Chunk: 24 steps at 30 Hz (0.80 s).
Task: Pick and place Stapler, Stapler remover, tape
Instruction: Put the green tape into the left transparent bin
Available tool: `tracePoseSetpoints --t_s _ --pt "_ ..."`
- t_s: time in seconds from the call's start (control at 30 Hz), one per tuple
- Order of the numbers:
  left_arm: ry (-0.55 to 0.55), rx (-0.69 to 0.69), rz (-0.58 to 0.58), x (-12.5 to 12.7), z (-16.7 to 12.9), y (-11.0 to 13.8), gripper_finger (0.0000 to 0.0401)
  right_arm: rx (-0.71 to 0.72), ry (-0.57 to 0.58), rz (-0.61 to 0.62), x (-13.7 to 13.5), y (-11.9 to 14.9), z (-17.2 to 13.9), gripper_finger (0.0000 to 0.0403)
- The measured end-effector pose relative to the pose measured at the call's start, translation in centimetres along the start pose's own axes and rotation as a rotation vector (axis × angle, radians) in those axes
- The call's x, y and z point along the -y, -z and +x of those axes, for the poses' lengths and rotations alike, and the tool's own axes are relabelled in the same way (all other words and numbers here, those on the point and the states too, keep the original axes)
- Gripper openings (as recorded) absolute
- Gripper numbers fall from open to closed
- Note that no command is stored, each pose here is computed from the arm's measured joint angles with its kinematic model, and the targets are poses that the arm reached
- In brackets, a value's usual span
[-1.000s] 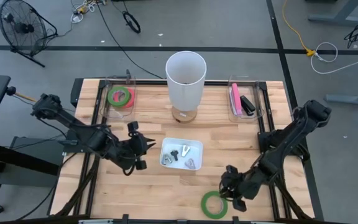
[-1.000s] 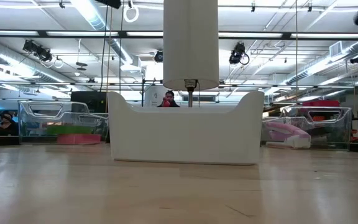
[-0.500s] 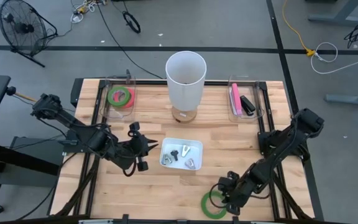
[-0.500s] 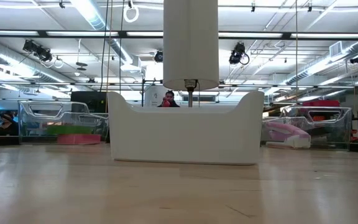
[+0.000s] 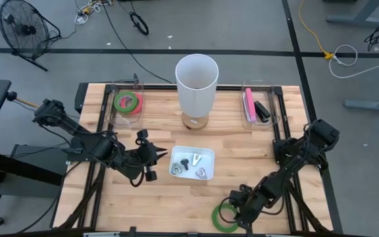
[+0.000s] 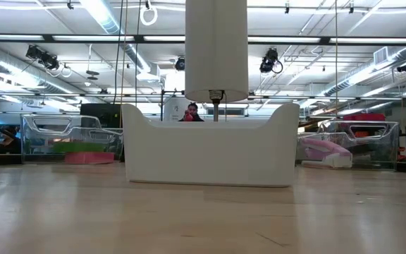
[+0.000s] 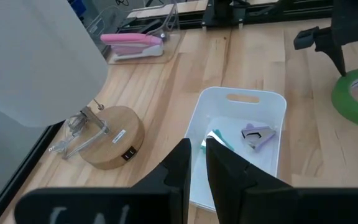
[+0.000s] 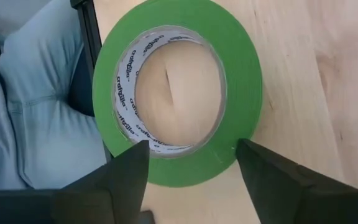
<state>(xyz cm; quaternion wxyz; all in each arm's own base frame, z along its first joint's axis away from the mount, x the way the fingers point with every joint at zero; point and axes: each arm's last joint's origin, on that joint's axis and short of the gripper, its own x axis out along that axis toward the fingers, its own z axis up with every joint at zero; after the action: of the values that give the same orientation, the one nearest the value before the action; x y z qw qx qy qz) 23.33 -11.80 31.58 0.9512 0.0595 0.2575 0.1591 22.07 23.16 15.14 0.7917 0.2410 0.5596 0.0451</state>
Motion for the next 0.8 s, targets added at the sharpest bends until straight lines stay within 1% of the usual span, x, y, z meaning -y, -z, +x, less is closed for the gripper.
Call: tracePoseSetpoints --t_s 0.2,0.3,0.47,0.67,0.8 --pt "0.0 0.0 -0.001 0.0 0.0 0.0 0.0053 -0.013 -0.009 -0.031 0.4 -0.7 -0.3 0.0235" --pt "0.0 0.0 -0.004 0.0 0.0 0.0 0.0053 -0.007 -0.005 -0.024 0.7 -1.2 -0.3 0.0227" --pt "0.0 0.0 -0.003 0.0 0.0 0.0 0.0053 -0.003 -0.004 -0.045 0.9 -1.6 -0.4 0.0224" --pt "0.0 0.0 -0.003 0.0 0.0 0.0 0.0053 -0.003 -0.081 -0.069 0.9 -2.7 -0.4 0.0225" --pt "0.0 0.0 -0.003 0.0 0.0 0.0 0.0053 -0.018 -0.106 -0.077 1.3 -3.5 -0.4 0.0225"
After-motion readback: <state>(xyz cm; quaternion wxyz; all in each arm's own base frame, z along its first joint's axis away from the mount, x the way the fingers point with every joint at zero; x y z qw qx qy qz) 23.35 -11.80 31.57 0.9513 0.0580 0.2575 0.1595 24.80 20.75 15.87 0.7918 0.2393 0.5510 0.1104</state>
